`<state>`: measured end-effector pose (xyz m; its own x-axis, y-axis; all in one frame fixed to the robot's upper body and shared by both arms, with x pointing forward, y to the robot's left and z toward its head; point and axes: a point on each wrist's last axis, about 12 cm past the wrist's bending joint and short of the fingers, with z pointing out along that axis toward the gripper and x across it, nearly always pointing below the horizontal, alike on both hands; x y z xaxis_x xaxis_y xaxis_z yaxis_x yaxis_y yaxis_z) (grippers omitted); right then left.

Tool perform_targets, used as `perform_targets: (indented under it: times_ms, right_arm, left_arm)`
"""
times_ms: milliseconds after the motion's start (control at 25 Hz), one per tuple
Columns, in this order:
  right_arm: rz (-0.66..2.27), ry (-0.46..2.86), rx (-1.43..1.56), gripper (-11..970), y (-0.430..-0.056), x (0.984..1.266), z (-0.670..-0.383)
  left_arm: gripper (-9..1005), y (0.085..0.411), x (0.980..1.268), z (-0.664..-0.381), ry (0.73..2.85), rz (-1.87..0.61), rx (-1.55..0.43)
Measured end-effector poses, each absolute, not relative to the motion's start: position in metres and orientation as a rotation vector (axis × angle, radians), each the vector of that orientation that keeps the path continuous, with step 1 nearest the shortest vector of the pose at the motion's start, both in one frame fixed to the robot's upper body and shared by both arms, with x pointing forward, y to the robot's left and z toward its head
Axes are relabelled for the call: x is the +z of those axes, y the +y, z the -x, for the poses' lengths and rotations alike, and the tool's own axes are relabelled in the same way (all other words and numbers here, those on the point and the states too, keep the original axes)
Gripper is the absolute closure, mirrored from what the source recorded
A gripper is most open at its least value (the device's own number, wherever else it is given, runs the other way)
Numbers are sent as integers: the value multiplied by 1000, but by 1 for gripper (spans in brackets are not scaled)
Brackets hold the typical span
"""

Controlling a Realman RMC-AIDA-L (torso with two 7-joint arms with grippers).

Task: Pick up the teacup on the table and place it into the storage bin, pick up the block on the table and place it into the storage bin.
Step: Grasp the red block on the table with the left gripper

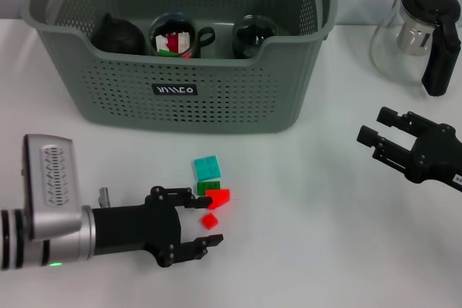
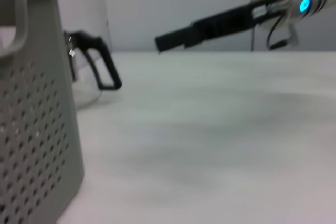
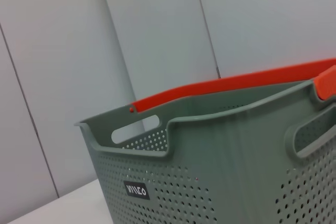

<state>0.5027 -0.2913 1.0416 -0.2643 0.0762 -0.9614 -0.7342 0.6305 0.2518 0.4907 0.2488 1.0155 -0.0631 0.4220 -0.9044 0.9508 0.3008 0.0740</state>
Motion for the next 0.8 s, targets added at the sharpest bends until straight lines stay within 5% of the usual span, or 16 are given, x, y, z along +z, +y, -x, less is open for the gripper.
perform_targets:
  times_ms: [800]
  right_arm:
    - [540, 1673, 849, 315, -292, 1041, -502]
  left_arm:
    - [481, 243, 1006, -499, 1718, -1265, -660]
